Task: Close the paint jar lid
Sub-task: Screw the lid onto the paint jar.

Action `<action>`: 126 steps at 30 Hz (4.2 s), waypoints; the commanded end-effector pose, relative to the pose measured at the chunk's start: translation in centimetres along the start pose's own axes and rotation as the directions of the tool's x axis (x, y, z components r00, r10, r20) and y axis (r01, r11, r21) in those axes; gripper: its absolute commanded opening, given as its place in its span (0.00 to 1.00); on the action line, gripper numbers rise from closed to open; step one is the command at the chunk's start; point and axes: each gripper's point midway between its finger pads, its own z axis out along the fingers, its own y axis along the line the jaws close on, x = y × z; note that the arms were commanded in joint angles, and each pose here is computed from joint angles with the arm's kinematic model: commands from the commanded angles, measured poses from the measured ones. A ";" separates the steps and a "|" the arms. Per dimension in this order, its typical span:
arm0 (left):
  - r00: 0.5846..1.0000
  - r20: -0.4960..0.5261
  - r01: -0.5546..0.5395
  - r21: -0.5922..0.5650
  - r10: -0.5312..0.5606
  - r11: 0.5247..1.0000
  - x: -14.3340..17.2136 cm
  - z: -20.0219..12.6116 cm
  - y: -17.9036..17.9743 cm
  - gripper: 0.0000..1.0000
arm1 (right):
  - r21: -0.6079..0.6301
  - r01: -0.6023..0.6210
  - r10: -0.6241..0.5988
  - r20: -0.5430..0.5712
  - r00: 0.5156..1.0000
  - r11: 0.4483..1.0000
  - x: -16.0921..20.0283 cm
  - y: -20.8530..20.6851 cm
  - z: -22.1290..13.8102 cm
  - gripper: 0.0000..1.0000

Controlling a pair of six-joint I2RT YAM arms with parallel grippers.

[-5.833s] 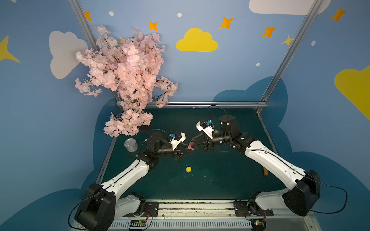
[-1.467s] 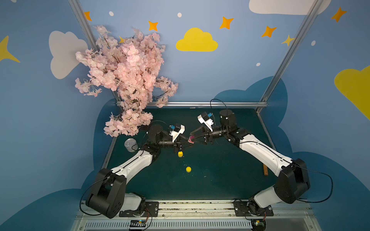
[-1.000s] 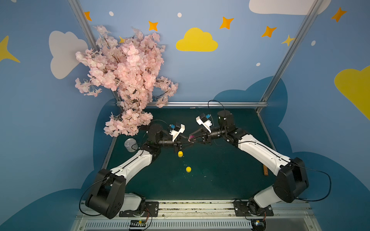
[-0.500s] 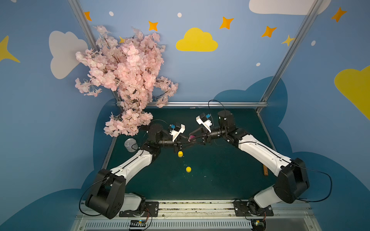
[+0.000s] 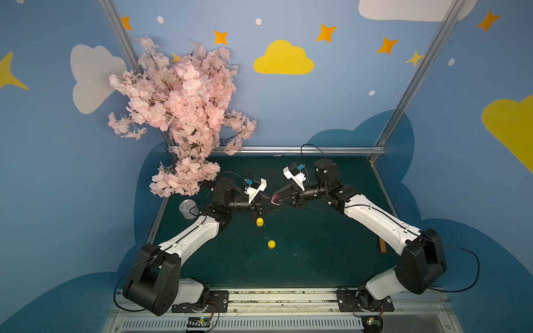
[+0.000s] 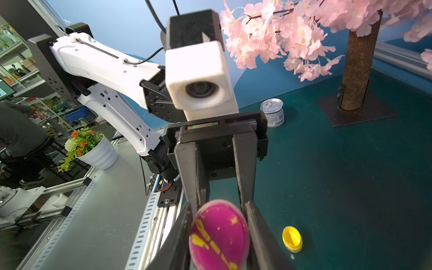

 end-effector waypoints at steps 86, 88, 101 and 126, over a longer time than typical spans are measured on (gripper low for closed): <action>0.982 0.008 -0.187 -0.058 0.188 0.981 0.0 -0.8 -3.2 0.29 | -0.153 0.114 -0.106 0.054 0.993 0.982 -1.2 4.5 -1.2 0.61; 0.979 0.012 -0.200 -0.059 0.201 0.978 -0.3 -0.7 -3.3 0.29 | -0.159 0.119 -0.112 0.050 0.992 0.980 -1.1 4.6 -0.8 0.60; 0.973 0.016 -0.227 -0.076 0.229 0.971 -1.0 -0.8 -3.2 0.27 | -0.168 0.096 -0.095 0.017 0.995 0.981 -0.2 4.0 0.8 0.55; 0.912 -0.040 -0.386 -0.423 0.409 0.820 -4.1 -2.4 1.0 0.27 | 0.105 -0.028 0.034 -0.051 0.998 0.994 0.8 -0.5 1.5 0.04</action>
